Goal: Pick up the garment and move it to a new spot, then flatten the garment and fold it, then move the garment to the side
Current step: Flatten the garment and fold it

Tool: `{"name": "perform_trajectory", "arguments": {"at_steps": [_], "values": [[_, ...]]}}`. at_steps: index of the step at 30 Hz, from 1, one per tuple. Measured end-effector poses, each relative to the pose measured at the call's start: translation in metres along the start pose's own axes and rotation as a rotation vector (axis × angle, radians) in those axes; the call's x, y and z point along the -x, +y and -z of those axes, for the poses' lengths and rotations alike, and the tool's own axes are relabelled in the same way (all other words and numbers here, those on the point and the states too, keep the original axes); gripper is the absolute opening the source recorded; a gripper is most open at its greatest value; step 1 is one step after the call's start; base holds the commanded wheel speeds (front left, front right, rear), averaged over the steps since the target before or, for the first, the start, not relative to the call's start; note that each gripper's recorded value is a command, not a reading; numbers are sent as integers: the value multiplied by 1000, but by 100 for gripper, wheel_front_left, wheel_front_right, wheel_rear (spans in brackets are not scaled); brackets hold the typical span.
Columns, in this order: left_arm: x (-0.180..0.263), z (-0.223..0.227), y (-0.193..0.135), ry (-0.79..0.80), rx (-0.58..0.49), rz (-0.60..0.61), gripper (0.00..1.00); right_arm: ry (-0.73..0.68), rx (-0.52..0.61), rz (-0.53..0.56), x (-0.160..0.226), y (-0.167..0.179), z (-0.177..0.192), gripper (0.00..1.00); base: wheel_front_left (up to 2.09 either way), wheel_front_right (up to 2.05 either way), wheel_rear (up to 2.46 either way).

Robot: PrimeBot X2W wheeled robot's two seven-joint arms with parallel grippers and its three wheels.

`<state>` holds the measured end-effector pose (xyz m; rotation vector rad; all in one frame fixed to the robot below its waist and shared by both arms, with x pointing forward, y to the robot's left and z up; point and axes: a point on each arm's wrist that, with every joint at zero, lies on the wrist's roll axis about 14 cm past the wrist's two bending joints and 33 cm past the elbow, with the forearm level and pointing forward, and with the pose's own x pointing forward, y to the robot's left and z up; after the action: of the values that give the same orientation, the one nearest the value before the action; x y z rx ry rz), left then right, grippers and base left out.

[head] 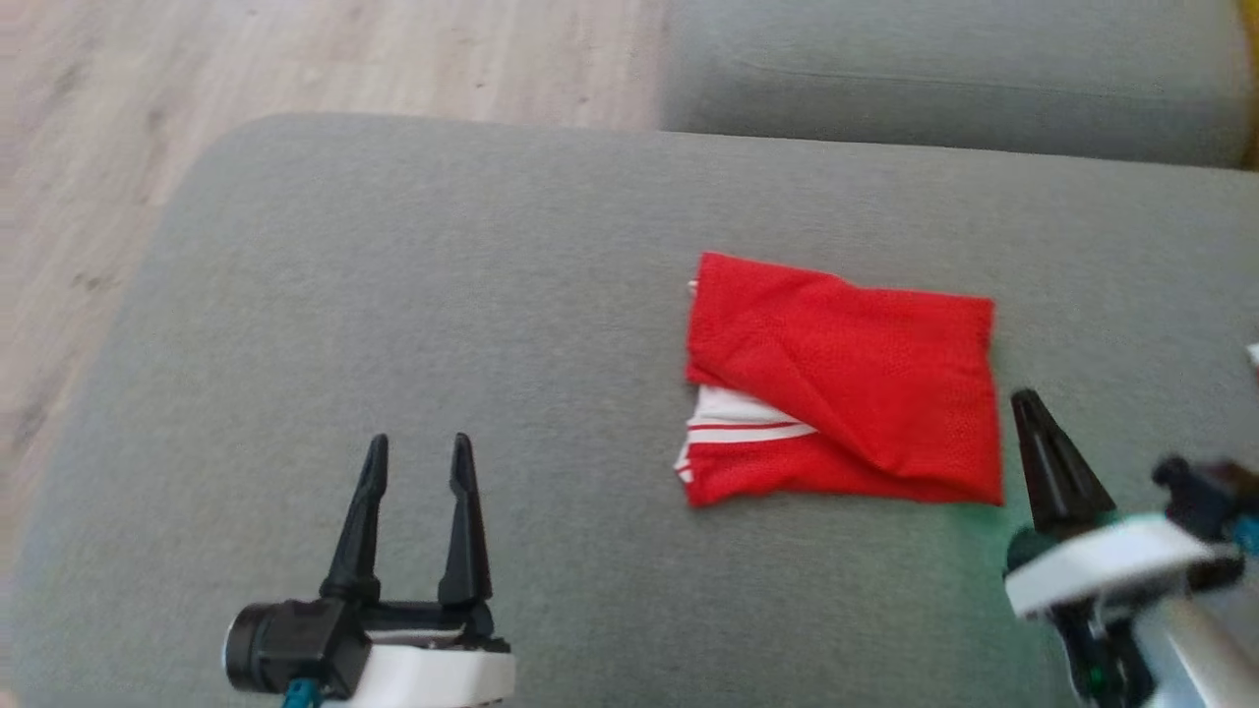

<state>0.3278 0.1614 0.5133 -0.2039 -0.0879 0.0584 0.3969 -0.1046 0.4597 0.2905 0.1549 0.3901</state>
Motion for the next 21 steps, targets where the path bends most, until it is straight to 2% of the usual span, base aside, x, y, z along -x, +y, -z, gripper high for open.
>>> {"name": "perform_trajectory", "arguments": {"at_steps": [3,6,11,15,21], "values": [[6,-1,6,-1,2,-26,100,79,12,-62,-31,14,6,0,0,0,0],[13,0,16,7,1,-71,100,177,80,-135,-63,29,16,0,0,0,0],[21,1,30,18,8,-136,100,390,171,-221,-89,45,58,0,0,0,0],[24,2,41,26,6,-185,100,549,149,-297,-83,66,100,0,0,0,0],[18,2,46,27,-7,-205,100,551,11,-479,-64,120,102,0,0,0,0]]}}
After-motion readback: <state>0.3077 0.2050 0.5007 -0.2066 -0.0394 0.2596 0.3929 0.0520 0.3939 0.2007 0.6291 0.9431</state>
